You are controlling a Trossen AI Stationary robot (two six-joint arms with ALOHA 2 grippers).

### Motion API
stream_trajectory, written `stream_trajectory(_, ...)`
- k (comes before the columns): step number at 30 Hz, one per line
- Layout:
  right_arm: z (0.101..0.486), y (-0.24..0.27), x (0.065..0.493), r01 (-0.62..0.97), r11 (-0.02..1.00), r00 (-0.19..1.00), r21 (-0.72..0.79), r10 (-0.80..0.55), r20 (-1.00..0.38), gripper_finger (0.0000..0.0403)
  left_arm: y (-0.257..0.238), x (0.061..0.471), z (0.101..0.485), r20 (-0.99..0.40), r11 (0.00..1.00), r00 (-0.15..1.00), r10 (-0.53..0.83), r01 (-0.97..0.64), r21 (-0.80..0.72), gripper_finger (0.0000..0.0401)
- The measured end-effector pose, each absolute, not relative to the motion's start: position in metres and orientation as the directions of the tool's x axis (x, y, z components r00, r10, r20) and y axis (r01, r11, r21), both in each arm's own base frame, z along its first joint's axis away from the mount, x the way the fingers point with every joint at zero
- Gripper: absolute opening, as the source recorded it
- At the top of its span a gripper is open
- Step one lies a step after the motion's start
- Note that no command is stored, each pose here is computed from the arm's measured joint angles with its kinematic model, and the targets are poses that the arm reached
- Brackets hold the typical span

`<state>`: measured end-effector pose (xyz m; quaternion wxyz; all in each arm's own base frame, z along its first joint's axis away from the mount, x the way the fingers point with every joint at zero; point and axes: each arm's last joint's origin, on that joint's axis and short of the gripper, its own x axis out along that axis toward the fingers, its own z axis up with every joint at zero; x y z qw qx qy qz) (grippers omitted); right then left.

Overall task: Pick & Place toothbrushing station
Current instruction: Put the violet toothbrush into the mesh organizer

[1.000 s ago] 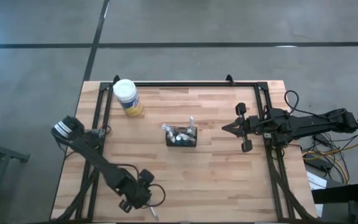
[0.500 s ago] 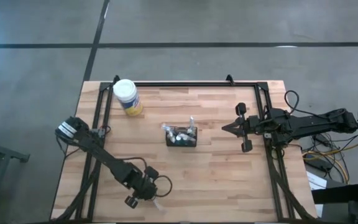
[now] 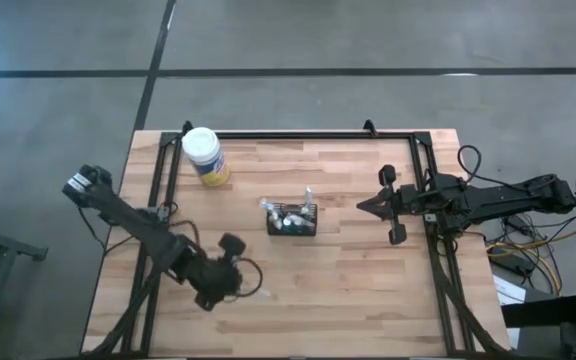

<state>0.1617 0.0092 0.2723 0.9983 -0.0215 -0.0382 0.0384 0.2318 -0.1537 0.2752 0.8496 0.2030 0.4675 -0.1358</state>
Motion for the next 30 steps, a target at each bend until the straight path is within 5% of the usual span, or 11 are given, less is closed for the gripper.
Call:
stream_trajectory(8,0.279,0.01,0.171,-0.073,0.996,0.993,-0.046,0.077,0.091,0.0008,-0.102,0.237,0.36,-0.672,0.855,0.732,0.111,0.275,0.44,0.0009)
stream_trajectory(17,0.319,0.009,0.209,0.018,0.994,0.984,-0.108,-0.037,-0.177,0.0016,-0.02,0.261,0.372,-0.666,0.93,0.746,0.027,0.225,0.289,0.0009)
stream_trajectory(30,0.351,0.012,0.274,-0.042,0.978,0.911,-0.206,-0.048,-0.41,0.0188,0.001,0.29,0.368,-0.663,0.919,0.747,0.051,0.224,0.323,0.0009)
